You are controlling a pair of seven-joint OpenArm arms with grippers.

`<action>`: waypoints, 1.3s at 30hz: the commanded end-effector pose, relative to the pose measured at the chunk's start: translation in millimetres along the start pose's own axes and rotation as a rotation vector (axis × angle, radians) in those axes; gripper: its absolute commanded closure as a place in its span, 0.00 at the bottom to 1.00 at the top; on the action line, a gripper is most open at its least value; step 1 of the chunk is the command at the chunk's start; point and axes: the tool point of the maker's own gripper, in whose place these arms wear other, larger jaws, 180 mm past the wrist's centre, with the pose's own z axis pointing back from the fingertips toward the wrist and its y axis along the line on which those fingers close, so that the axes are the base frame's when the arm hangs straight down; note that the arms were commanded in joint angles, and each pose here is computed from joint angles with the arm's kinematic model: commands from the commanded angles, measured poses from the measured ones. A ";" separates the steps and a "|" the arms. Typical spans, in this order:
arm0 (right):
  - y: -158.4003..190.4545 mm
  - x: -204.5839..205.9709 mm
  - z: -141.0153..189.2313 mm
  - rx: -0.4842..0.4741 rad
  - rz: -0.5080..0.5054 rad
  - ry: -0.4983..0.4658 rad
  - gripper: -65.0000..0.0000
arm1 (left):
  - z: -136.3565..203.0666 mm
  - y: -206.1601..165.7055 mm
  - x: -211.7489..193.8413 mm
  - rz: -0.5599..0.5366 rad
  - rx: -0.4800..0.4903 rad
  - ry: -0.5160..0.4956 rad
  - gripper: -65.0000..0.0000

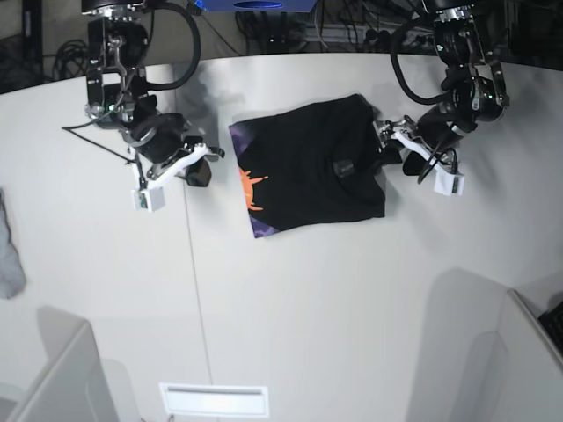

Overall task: Fold the T-shirt properly
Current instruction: 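Grasp the edge of the folded bundle with the left gripper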

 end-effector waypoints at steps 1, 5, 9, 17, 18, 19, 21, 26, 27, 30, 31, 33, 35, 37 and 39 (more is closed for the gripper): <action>5.0 15.3 4.2 0.018 0.022 -0.050 1.00 | -1.6 -3.1 8.4 -0.009 -0.021 -0.025 0.00; 1.1 10.6 5.8 0.009 0.020 -0.041 1.00 | -17.6 -3.1 -5.6 0.024 -0.042 0.027 0.00; -7.6 7.0 9.1 -0.013 0.005 -0.039 1.00 | -28.6 -5.7 -16.9 0.040 -0.061 0.068 0.00; -27.7 15.7 16.6 -0.062 -0.023 -0.070 1.00 | -47.1 -2.2 -30.1 0.088 -0.076 0.122 0.00; -30.1 15.4 17.7 -0.067 -0.028 -0.070 1.00 | -48.7 -1.6 -30.4 0.092 -0.077 0.125 0.00; -31.0 15.0 18.8 -0.064 -0.041 -0.072 1.00 | -50.3 -0.7 -31.8 0.098 -0.076 0.130 0.00; -31.7 18.1 22.1 -0.040 -0.088 -0.087 1.00 | -52.8 0.7 -36.2 0.111 -0.077 0.143 0.00; -45.3 30.6 32.7 -0.035 -0.165 -0.134 1.00 | -55.7 2.5 -42.4 0.134 -0.075 0.155 0.37; -50.0 32.8 35.1 -0.045 -0.163 -0.140 1.00 | -55.7 3.7 -43.0 0.134 -0.068 0.158 0.45; -57.4 34.8 37.9 -0.061 -0.147 -0.138 1.00 | -56.0 13.6 -42.6 0.162 -0.004 0.169 0.69; -59.0 35.5 38.7 -0.065 -0.141 -0.137 1.00 | -57.3 15.9 -40.2 0.167 0.013 0.170 0.76; -60.8 35.6 39.7 -0.070 -0.135 -0.134 1.00 | -59.2 17.9 -36.2 0.175 0.029 0.169 0.89; -63.8 29.7 40.7 -0.080 -0.136 -0.124 1.00 | -65.7 9.6 -35.0 0.140 0.018 0.189 1.00; -68.0 29.3 43.0 -0.091 -0.142 -0.127 1.00 | -70.8 3.9 -33.4 0.072 0.013 0.221 1.00; -79.4 27.1 48.4 -0.121 -0.161 -0.133 1.00 | -74.6 0.3 -31.6 0.001 0.014 0.252 1.00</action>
